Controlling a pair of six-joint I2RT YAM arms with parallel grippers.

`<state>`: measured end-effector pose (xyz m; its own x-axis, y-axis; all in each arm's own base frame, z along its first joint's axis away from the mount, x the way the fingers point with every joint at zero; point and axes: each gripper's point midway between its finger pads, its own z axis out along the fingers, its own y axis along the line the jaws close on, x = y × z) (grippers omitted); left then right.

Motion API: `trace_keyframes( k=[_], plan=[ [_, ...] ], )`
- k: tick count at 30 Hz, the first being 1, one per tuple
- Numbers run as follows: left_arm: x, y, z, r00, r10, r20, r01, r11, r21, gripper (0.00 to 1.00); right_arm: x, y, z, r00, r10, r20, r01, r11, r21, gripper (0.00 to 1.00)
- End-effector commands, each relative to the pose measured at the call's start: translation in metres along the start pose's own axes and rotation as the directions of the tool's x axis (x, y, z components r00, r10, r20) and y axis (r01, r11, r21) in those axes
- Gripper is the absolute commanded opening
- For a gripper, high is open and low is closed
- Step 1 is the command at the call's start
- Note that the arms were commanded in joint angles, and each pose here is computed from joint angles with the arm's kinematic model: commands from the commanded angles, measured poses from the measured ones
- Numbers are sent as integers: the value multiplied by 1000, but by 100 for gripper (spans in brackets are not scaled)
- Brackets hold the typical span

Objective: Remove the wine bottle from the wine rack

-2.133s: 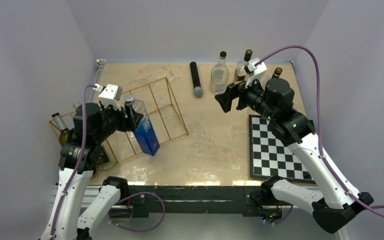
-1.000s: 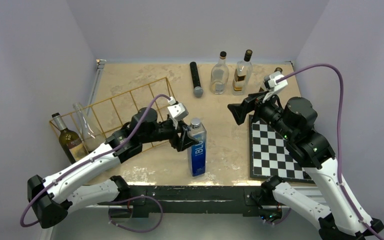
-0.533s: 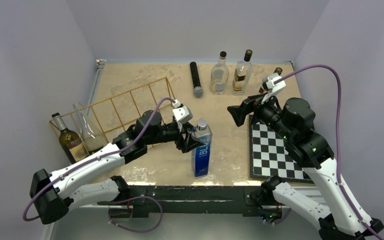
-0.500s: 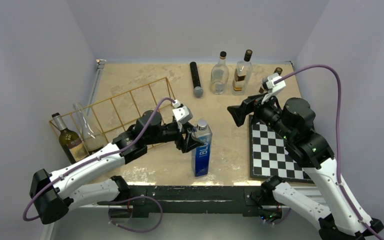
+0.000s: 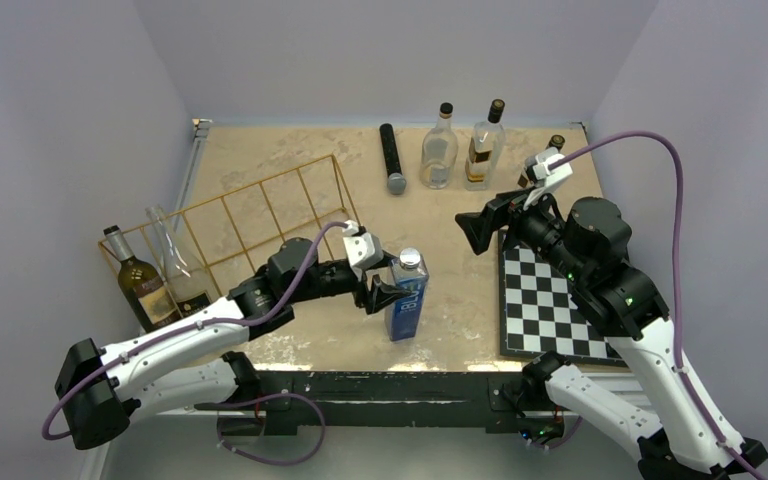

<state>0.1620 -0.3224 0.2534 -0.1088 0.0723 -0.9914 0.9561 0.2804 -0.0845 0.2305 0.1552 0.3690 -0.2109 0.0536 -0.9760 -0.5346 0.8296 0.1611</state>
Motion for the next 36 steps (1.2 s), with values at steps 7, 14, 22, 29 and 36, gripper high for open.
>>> trace_keyframes(
  k=[7,14,22,29,36],
  plan=[
    [-34,-2,0,972,142,186,-145,989,-1,4,-7,3,-1,1000,-18,15,19,1000,-15,99],
    [-25,6,3,986,98,134,-94,995,-33,79,-10,7,-6,1000,-8,17,8,999,-33,99],
    [-27,20,-5,987,119,113,-105,987,-124,99,4,40,-9,988,130,-88,-144,974,-177,98],
    [-31,24,-27,984,170,58,-157,972,-176,99,15,85,-5,972,132,-193,-193,921,-338,94],
    [-44,21,-52,971,214,106,-187,958,-218,99,33,100,6,963,109,-248,-194,916,-350,99]
  ],
)
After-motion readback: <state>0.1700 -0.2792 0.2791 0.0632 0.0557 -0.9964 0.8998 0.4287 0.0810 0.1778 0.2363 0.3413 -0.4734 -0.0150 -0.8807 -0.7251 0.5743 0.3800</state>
